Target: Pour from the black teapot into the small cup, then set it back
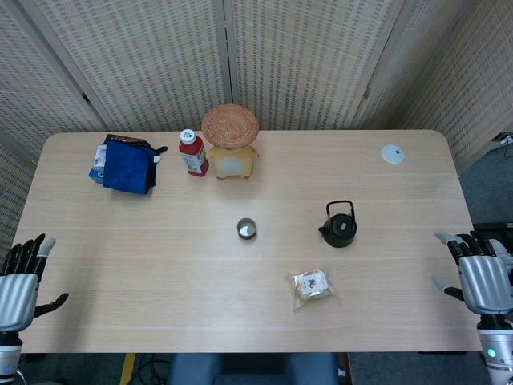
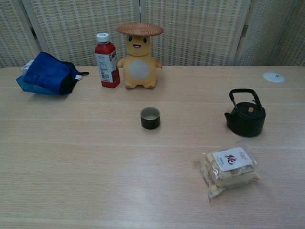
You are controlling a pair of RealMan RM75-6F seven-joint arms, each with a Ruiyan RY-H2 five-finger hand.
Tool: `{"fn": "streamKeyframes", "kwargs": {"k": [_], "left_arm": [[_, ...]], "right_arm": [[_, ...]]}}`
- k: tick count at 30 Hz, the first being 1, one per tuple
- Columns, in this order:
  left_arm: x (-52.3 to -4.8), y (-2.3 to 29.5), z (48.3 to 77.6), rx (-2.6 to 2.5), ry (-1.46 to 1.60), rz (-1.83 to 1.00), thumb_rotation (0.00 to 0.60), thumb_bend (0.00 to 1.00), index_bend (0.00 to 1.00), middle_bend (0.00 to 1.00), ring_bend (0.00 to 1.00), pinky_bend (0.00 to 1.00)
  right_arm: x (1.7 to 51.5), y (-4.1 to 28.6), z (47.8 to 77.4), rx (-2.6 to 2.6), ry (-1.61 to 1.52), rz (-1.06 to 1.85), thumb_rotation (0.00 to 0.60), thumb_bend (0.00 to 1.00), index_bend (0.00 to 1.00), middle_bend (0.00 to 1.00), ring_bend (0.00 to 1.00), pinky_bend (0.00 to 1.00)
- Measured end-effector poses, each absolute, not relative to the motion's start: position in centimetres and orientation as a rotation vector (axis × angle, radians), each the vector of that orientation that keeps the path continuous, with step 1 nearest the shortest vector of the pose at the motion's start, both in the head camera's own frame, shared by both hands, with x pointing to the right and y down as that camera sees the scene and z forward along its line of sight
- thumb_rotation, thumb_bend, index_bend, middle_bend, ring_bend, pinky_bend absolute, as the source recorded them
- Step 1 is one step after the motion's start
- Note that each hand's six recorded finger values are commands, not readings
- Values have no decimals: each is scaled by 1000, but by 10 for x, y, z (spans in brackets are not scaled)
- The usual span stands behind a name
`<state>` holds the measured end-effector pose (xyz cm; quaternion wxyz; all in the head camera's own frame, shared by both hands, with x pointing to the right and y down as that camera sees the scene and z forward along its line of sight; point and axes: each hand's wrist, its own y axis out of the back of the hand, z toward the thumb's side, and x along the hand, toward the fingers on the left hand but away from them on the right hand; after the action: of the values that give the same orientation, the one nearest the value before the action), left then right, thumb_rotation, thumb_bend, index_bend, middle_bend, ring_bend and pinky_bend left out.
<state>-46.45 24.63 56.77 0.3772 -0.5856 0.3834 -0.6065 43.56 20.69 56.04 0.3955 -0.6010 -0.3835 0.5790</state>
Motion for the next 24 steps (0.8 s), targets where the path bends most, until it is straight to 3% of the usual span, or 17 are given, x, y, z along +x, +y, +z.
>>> {"fn": "streamKeyframes", "kwargs": {"k": [12, 24], "left_arm": [[-466, 246, 564, -1496, 981, -1539, 600, 141, 0, 0, 0, 0], [-467, 247, 559, -1485, 976, -1538, 600, 141, 0, 0, 0, 0]], "right_arm": [[430, 200, 556, -1533, -969, 1441, 600, 77, 241, 323, 229, 165], [403, 170, 567, -1664, -851, 1402, 600, 78, 241, 299, 227, 165]]}}
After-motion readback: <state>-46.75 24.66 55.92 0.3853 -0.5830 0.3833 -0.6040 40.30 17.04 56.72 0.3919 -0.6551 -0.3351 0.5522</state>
